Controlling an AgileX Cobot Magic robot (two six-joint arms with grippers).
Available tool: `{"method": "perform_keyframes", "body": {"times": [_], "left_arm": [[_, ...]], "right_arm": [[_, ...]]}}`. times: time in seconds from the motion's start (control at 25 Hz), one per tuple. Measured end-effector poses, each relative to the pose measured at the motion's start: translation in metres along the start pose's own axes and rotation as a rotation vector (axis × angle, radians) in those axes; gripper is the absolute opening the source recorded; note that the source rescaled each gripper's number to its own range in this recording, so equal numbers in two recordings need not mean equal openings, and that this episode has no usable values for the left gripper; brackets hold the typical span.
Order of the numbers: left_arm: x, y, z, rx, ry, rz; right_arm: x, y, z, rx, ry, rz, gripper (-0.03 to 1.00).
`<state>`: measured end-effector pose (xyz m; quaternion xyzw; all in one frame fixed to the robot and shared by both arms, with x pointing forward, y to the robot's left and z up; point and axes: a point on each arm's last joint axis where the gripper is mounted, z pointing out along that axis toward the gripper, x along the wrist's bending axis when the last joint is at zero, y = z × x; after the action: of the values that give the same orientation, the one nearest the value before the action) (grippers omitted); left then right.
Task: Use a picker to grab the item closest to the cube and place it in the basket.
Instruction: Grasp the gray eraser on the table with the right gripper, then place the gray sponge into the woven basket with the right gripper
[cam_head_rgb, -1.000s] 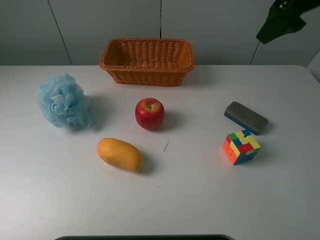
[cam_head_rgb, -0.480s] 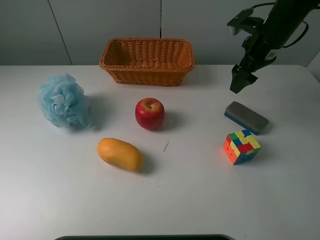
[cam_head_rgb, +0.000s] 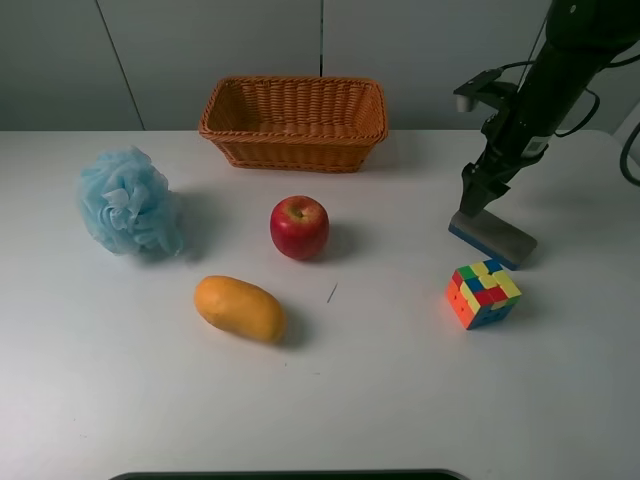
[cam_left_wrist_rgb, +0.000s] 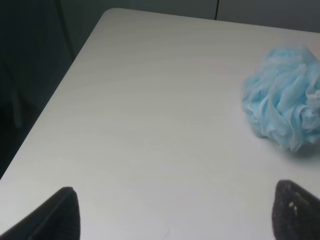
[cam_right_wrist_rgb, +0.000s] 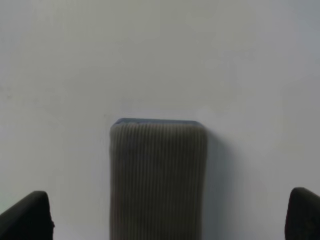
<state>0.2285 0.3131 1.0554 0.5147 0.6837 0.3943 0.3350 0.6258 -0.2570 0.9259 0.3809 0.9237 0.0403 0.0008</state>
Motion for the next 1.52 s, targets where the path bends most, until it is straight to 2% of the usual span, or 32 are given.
{"method": "perform_keyframes", "body": {"times": [0.24,0.52,1.0,1.04,1.08,1.16,1.24,1.52], "left_arm": [[0.0,0.0,0.0,0.0,0.0,0.0],[0.0,0.0,0.0,0.0,0.0,0.0],[0.0,0.0,0.0,0.0,0.0,0.0],[0.0,0.0,0.0,0.0,0.0,0.0],[0.0,0.0,0.0,0.0,0.0,0.0],[0.0,0.0,0.0,0.0,0.0,0.0],[0.0,0.0,0.0,0.0,0.0,0.0],[0.0,0.0,0.0,0.0,0.0,0.0]], "right_arm": [[0.001,0.0,0.023,0.019,0.044,0.022,1.0],[0.006,-0.011,0.046,0.016,0.031,0.031,1.0],[0.005,-0.01,0.05,-0.021,-0.003,0.034,0.98],[0.005,-0.01,0.05,-0.021,-0.003,0.034,0.85],[0.005,-0.01,0.05,-0.021,-0.004,0.034,0.66],[0.005,-0.01,0.05,-0.022,-0.005,0.037,0.0],[0.005,-0.01,0.05,-0.022,-0.005,0.039,0.04],[0.005,-0.01,0.05,-0.019,-0.002,0.039,0.04]]}}
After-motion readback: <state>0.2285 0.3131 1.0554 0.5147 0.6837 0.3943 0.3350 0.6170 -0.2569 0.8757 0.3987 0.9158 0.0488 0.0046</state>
